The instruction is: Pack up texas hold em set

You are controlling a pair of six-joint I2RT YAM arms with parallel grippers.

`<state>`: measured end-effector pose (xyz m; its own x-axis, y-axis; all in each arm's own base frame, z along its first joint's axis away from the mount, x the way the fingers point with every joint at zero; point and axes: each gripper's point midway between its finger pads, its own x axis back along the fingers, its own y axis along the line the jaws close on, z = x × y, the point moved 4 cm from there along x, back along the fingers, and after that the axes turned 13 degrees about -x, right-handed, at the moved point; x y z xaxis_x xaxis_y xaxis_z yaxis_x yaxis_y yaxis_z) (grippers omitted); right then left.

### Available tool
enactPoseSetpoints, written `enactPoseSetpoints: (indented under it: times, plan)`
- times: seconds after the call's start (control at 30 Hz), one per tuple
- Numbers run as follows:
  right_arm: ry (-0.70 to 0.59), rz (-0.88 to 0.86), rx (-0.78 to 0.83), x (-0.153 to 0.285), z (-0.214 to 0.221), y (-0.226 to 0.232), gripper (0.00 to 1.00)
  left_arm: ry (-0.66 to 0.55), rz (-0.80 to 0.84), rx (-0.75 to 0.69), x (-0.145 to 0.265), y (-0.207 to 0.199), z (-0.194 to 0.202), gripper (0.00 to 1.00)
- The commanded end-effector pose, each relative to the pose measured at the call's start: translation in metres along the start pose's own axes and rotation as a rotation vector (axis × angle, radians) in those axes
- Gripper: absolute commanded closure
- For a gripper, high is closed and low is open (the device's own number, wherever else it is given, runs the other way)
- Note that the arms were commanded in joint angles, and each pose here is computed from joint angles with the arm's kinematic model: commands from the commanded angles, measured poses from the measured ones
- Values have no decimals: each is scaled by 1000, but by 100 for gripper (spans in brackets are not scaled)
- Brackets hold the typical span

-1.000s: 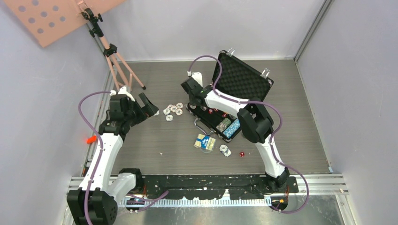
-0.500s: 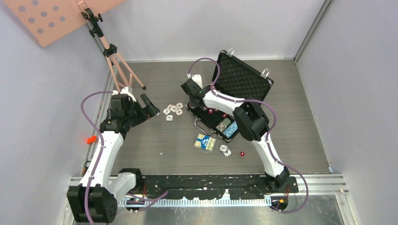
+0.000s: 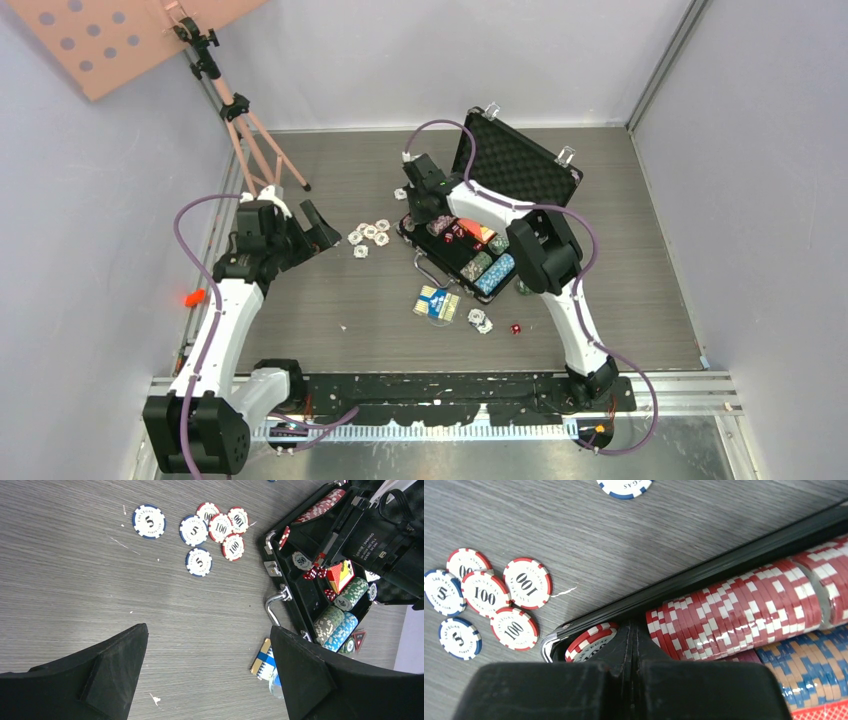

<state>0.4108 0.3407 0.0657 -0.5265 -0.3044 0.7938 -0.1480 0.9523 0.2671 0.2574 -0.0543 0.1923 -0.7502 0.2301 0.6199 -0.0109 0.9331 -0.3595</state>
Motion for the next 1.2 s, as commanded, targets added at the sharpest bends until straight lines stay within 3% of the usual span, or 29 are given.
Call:
enactPoseSetpoints:
  times: [0.0, 0.27, 0.57, 0.73, 1.17]
  plan:
    - [71, -278, 109, 12, 7, 46, 100, -39, 42, -19, 6, -9, -16, 4]
    - [93, -266, 229, 23, 11, 40, 99, -28, 74, -21, 5, -14, -16, 6]
    - [33, -197, 345, 35, 6, 42, 99, -14, 98, -13, 2, -17, -17, 8]
    - [-44, -55, 282, 35, -12, 30, 99, -13, 97, -10, 1, -17, -17, 9]
    - [-128, -24, 143, 72, -39, 31, 99, 7, 89, 9, -5, -15, -16, 11]
